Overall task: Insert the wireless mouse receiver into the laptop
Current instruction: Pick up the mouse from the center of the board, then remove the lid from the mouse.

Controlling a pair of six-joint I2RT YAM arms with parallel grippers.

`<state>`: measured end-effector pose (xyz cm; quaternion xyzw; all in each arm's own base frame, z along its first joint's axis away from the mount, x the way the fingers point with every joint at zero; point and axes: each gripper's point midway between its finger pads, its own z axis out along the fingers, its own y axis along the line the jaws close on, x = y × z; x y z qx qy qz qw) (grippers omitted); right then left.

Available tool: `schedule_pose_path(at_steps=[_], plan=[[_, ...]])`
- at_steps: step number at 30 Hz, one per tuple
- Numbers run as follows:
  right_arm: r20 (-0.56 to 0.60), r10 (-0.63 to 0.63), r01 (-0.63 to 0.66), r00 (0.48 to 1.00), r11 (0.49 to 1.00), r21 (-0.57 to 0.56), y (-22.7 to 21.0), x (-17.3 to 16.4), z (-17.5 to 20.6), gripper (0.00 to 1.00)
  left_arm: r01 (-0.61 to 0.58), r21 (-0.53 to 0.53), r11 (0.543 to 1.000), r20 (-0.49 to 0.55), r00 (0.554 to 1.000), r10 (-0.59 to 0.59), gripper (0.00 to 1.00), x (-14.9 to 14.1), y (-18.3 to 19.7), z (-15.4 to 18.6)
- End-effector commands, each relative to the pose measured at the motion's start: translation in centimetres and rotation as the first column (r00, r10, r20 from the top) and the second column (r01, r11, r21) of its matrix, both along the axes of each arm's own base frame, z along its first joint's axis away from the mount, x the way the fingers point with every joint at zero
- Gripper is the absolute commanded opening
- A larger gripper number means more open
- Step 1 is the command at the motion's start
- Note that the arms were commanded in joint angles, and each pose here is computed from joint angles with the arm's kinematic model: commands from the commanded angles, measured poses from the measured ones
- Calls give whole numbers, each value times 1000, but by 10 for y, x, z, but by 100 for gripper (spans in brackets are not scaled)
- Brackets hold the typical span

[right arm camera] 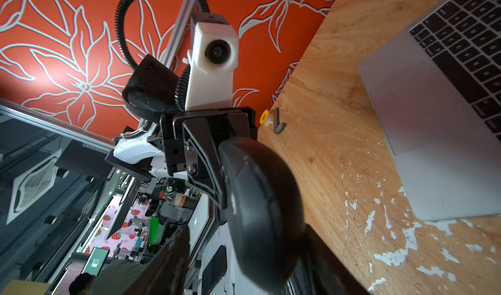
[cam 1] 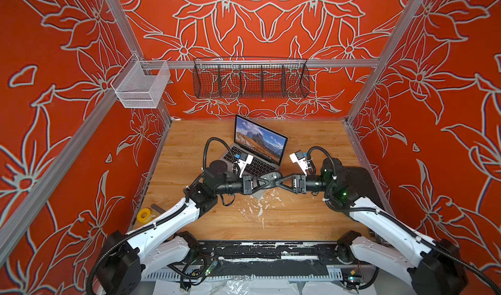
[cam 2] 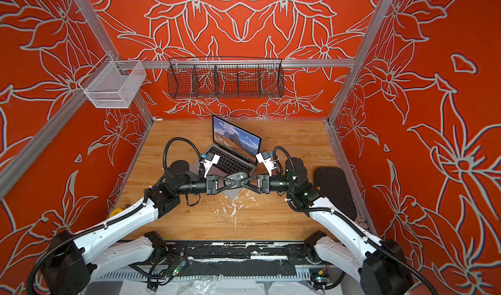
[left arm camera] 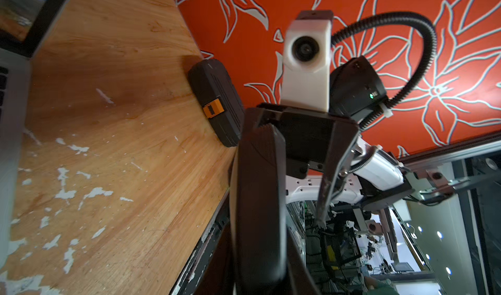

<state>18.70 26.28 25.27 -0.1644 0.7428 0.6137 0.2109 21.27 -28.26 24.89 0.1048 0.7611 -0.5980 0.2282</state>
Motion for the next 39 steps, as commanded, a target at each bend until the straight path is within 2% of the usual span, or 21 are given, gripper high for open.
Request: schedule_pose_path(at_steps=[1, 4, 7, 18, 25, 31, 36, 39], plan=[[29, -13, 18, 1000, 989, -149, -9, -5, -21, 70, -49, 37, 998, -87, 995, 52, 0, 9, 2, -21], [28, -10, 16, 1000, 974, -224, -13, -8, -34, 70, -45, 35, 998, -94, 994, 48, 0, 10, 1, -24], [38, -26, 35, 999, 967, -254, -14, -5, -39, 69, -22, 32, 999, -89, 996, 25, 0, 8, -1, -21], [61, 11, 3, 998, 975, -222, 7, 5, -27, 66, 39, 25, 999, -109, 993, -37, 0, 0, -5, -21], [46, 11, 1, 999, 971, -240, 11, 9, -35, 54, 57, 13, 998, -102, 993, -56, 0, -2, -7, -18], [47, -10, 21, 999, 973, -229, 13, 15, -33, 51, 69, 12, 998, -102, 992, -67, 0, -4, -6, -17], [31, -23, 30, 999, 967, -253, 13, 19, -41, 44, 77, 7, 997, -95, 993, -76, 0, -6, -6, -16], [19, -35, 39, 999, 964, -262, 12, 21, -45, 44, 95, 5, 995, -89, 992, -94, 0, -9, -7, -14]])
